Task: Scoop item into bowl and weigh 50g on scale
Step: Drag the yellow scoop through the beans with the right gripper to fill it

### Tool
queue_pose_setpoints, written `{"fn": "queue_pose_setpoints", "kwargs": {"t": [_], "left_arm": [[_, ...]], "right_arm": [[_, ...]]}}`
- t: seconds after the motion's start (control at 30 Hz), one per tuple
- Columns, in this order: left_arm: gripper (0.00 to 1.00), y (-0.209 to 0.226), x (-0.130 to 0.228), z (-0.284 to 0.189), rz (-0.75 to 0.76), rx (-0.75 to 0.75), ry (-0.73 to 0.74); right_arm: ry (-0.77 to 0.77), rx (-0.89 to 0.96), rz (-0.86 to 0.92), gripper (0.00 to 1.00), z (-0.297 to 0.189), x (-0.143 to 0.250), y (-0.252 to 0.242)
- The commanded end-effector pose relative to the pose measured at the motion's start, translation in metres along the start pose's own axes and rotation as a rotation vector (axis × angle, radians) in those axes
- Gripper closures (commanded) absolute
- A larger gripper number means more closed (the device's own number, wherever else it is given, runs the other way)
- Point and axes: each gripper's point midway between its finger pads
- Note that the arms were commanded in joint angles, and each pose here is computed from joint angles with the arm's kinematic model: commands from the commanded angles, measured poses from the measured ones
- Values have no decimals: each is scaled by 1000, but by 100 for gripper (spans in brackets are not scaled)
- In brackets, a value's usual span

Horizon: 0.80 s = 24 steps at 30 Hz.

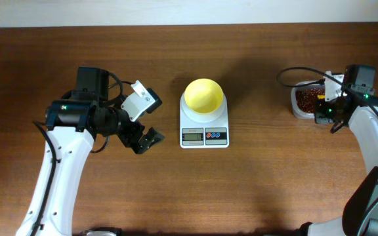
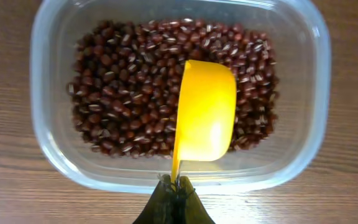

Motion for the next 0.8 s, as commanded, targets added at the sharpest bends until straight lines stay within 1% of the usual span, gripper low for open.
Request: {"fn": "queue_pose_setpoints", "kwargs": {"t": [0.0,0.1,0.17,0.33,0.4,0.57,0.77], "left_arm": [[1,-1,-2,0,19,9,-11],[1,-1,-2,0,19,9,-11],[1,-1,-2,0,19,9,-11],[1,-1,-2,0,19,9,-11],[1,-1,-2,0,19,9,-11],[1,-1,-2,0,19,9,-11],[1,-1,-2,0,19,9,-11]], "right_arm": [[13,-76,81,96,4,2,10],[22,-94,167,96,4,3,13],[23,-165,238,96,2,4,20],[37,-217,472,96,3,11,1],[45,-287,494,96,6,11,6],[108,-323,578,96,22,20,13],[91,-466,644,96,12,16,16]]}}
Point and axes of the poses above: each gripper's point midway between its finger pads, its own z axis out along the fingers, its own y axis along the line the jaws close on, x = y × z, and after that the axes turned 2 degrees about z, right-handed
